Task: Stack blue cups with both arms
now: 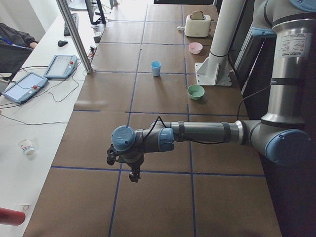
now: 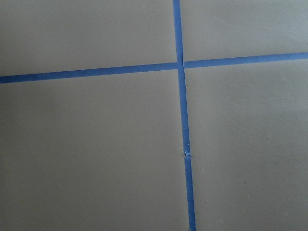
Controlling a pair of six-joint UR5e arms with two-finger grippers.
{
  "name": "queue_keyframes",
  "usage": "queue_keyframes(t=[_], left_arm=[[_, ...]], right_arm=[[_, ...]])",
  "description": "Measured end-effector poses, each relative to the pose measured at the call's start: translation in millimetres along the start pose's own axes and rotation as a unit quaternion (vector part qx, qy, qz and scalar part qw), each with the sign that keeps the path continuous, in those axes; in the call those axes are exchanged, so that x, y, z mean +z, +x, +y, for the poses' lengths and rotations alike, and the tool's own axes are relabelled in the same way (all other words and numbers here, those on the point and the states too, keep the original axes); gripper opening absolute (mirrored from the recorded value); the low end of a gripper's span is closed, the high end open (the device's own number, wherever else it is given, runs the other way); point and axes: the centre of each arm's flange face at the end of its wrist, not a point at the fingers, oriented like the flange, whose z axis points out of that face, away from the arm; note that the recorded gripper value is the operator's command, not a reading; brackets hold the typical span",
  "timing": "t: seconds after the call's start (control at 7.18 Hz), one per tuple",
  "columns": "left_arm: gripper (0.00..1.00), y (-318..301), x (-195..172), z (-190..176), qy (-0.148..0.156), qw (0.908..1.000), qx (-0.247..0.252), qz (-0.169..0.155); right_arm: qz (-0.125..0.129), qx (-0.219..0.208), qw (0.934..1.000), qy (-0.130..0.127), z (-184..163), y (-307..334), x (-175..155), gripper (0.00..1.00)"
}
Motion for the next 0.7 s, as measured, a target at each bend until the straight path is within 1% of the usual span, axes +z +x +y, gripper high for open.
queue_keyframes(t=[0.28,0.7], left_arm=[[1.0,-0.1,0.1,0.0,0.0,1.0,0.0,0.0],[1.0,-0.3,0.2,-0.3,0.0,1.0,-0.001,0.0]], right_arm=[[0.0,0.005,0.9999,0.009,1.9,4.4,-7.8,1.0],[0.001,0.007,0.9999,0.011,2.9,7.5,-9.7,1.0]])
